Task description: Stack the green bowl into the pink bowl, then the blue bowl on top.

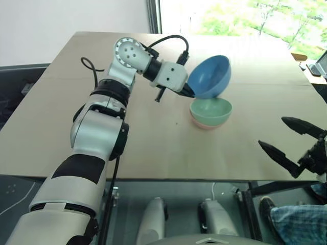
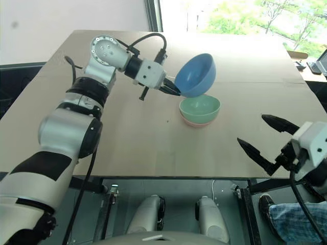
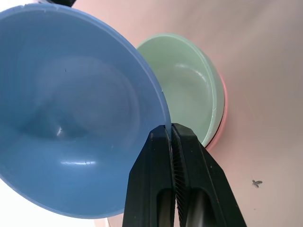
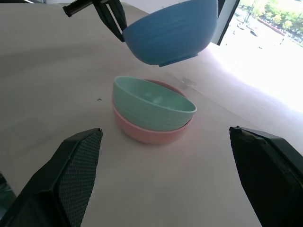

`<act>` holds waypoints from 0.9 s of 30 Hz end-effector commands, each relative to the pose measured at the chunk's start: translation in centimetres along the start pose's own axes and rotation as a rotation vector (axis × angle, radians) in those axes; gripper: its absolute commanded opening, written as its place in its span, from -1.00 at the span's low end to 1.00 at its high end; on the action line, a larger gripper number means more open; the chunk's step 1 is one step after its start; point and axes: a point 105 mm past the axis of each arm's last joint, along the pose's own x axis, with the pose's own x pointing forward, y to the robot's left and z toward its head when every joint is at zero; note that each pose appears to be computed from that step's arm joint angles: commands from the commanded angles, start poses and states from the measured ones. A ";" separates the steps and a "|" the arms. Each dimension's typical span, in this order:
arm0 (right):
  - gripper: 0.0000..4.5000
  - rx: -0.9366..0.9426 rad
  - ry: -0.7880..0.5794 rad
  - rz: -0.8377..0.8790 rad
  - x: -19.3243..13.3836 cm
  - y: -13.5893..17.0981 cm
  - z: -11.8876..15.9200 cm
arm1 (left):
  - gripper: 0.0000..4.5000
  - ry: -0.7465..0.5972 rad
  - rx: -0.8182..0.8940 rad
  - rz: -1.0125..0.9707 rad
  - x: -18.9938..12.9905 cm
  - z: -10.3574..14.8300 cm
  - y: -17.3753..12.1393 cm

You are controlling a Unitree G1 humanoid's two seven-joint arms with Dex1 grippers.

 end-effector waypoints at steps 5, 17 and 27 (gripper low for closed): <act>1.00 -0.056 -0.011 -0.035 -0.6 0.7 1.3 | -0.71 0.011 0.026 -0.064 0.7 1.2 0.9; 1.00 -0.056 0.009 -0.022 0.4 0.1 0.7 | 0.28 -0.108 -0.167 0.138 -2.2 -0.1 0.6; 1.00 -0.078 0.026 0.087 2.0 -2.0 -0.1 | 0.67 -0.163 -0.694 0.504 -4.5 -2.8 -6.3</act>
